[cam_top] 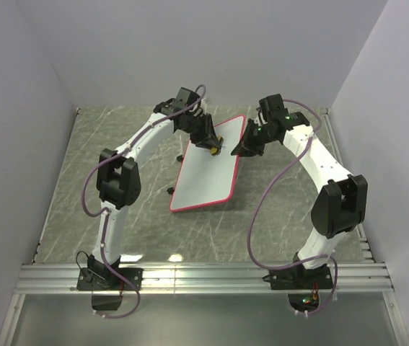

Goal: Erase the whiteboard

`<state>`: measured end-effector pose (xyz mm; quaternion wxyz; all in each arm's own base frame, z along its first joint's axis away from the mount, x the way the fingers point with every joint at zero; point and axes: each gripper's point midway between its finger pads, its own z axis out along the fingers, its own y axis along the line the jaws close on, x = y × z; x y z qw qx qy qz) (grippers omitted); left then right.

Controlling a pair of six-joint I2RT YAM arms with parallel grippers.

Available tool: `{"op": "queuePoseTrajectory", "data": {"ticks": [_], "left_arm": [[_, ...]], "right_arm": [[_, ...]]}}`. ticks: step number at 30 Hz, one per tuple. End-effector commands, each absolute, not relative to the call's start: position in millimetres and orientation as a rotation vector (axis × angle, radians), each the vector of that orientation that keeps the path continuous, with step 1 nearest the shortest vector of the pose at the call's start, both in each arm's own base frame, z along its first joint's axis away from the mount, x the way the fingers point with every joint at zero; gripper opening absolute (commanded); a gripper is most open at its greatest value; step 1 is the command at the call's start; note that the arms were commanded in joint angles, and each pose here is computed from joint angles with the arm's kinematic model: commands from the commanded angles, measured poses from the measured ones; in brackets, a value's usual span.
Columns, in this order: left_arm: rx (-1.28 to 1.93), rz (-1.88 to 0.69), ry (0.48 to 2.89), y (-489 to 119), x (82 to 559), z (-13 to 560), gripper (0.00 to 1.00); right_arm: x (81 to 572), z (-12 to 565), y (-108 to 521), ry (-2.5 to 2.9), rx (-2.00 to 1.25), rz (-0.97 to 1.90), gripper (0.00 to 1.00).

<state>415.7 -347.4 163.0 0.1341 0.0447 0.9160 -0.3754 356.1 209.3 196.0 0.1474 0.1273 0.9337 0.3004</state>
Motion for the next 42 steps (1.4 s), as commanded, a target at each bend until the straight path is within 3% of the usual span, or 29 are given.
{"op": "queuePoseTrajectory", "data": {"ticks": [1, 7, 11, 19, 23, 33, 42], "left_arm": [[0.384, -1.41, 2.533, -404.2, 357.3, 224.3, 0.0], [0.401, -1.447, 2.488, -404.7, 358.6, 237.7, 0.0], [0.318, -1.261, 2.633, -391.9, 373.5, 185.2, 0.0], [0.267, -0.645, 2.887, -329.4, 400.7, 57.8, 0.0], [0.281, -0.513, 2.969, -307.3, 398.8, 21.4, 0.0], [0.299, -0.413, 2.973, -276.3, 406.8, 18.8, 0.0], [0.656, -0.818, 2.628, -356.9, 395.6, 121.5, 0.0]], "right_arm": [[350.9, 197.4, 223.5, 2.675, 0.256, 0.853, 0.0], [351.6, 196.0, 226.1, 2.691, 0.231, 0.835, 0.0], [348.2, 195.1, 226.8, 2.702, 0.215, 0.823, 0.0], [340.0, 196.7, 223.0, 2.718, 0.189, 0.783, 0.0], [338.1, 195.4, 221.5, 2.728, 0.18, 0.762, 0.0], [343.0, 197.3, 230.4, 2.73, 0.173, 0.771, 0.0], [341.4, 195.3, 239.0, 2.759, 0.118, 0.74, 0.0]]}}
